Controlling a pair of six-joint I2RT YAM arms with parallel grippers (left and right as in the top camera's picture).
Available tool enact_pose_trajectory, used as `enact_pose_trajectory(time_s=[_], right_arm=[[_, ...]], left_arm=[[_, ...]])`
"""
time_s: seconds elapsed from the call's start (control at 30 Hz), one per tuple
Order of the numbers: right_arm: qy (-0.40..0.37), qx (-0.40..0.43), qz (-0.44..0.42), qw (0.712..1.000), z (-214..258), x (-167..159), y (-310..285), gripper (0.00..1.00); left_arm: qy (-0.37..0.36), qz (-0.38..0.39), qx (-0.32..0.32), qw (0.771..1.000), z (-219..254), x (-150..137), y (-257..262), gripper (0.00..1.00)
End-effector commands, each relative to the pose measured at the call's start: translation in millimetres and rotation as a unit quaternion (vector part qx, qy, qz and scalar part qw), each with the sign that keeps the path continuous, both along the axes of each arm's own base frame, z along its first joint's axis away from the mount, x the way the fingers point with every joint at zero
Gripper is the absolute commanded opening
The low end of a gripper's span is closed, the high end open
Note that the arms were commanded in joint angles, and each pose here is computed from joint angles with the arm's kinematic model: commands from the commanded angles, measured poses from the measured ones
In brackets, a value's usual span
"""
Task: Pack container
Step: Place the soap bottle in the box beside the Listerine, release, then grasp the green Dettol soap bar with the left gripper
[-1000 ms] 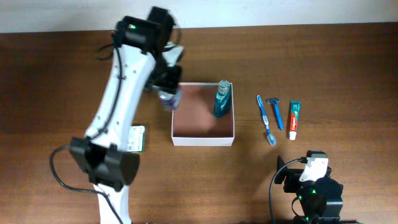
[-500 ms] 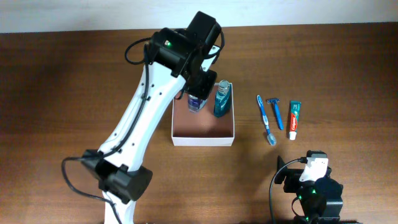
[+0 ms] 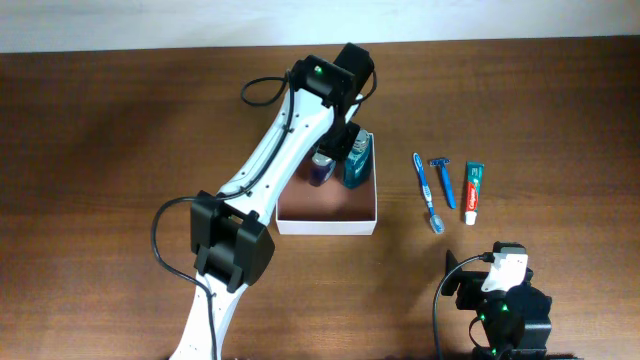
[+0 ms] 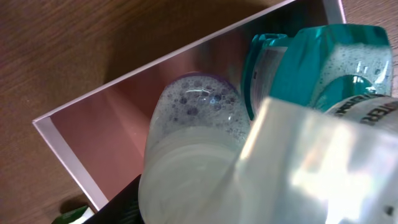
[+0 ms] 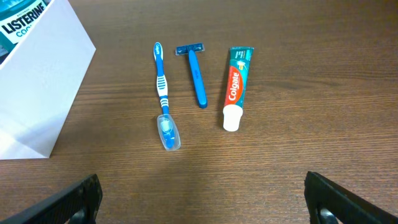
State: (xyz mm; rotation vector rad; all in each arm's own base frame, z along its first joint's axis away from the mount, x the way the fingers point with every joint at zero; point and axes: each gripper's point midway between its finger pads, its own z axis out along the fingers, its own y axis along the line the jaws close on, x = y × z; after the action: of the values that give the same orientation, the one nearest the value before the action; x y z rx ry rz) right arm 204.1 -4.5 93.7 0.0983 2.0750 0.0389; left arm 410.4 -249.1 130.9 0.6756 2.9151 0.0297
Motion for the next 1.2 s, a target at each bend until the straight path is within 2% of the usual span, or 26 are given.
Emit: enact_pose_trajectory(time_s=[0.0, 0.03, 0.1, 0.17, 0.3, 0.37, 0.43, 0.6, 0.73, 0.8, 0.9, 1.07, 1.1, 1.17], right_arm=[[-0.002, -0.007, -0.008, 1.0, 0, 0, -4, 0.99], [-0.002, -0.007, -0.008, 1.0, 0, 0, -4, 0.99], [-0.002, -0.007, -0.008, 1.0, 0, 0, -4, 0.99], [-0.002, -0.007, -0.008, 1.0, 0, 0, -4, 0.99], [-0.002, -0.007, -0.008, 1.0, 0, 0, -4, 0.99], [-0.002, -0.007, -0.008, 1.0, 0, 0, -4, 0.99], [-0.002, -0.007, -0.008, 1.0, 0, 0, -4, 0.99], [-0.002, -0.007, -0.008, 1.0, 0, 0, -4, 0.99], [-0.002, -0.007, -0.008, 1.0, 0, 0, -4, 0.99], [-0.002, -0.007, -0.008, 1.0, 0, 0, -4, 0.99], [-0.002, -0.007, -0.008, 1.0, 0, 0, -4, 0.99], [-0.002, -0.007, -0.008, 1.0, 0, 0, -4, 0.99], [-0.002, -0.007, -0.008, 1.0, 0, 0, -4, 0.99], [-0.002, -0.007, -0.008, 1.0, 0, 0, -4, 0.99]], left_arm=[[-0.026, 0.01, 0.013, 1.0, 8, 9, 7, 0.55], [-0.026, 0.011, 0.014, 1.0, 7, 9, 7, 0.56], [-0.023, 0.015, 0.015, 0.999, 8, 10, 12, 0.69], [-0.021, 0.021, 0.016, 0.999, 10, 11, 18, 0.74], [-0.01, 0.038, 0.022, 0.999, 26, 7, 39, 0.74], [-0.012, 0.052, 0.018, 0.998, 54, 0, 56, 0.75], [-0.046, 0.067, -0.014, 0.997, 89, 2, 67, 0.8], [-0.126, 0.12, -0.051, 0.983, 164, -6, 122, 0.85], [-0.148, 0.157, -0.056, 0.975, 190, -24, 160, 0.85], [-0.123, 0.175, -0.042, 0.976, 181, -41, 178, 0.86], [-0.019, 0.201, 0.004, 0.979, 122, -68, 203, 0.87], [0.069, 0.213, 0.026, 0.974, 38, -82, 212, 0.87], [0.079, 0.213, 0.025, 0.974, 21, -84, 210, 0.91], [0.097, 0.212, 0.016, 0.972, -9, -89, 206, 0.92]])
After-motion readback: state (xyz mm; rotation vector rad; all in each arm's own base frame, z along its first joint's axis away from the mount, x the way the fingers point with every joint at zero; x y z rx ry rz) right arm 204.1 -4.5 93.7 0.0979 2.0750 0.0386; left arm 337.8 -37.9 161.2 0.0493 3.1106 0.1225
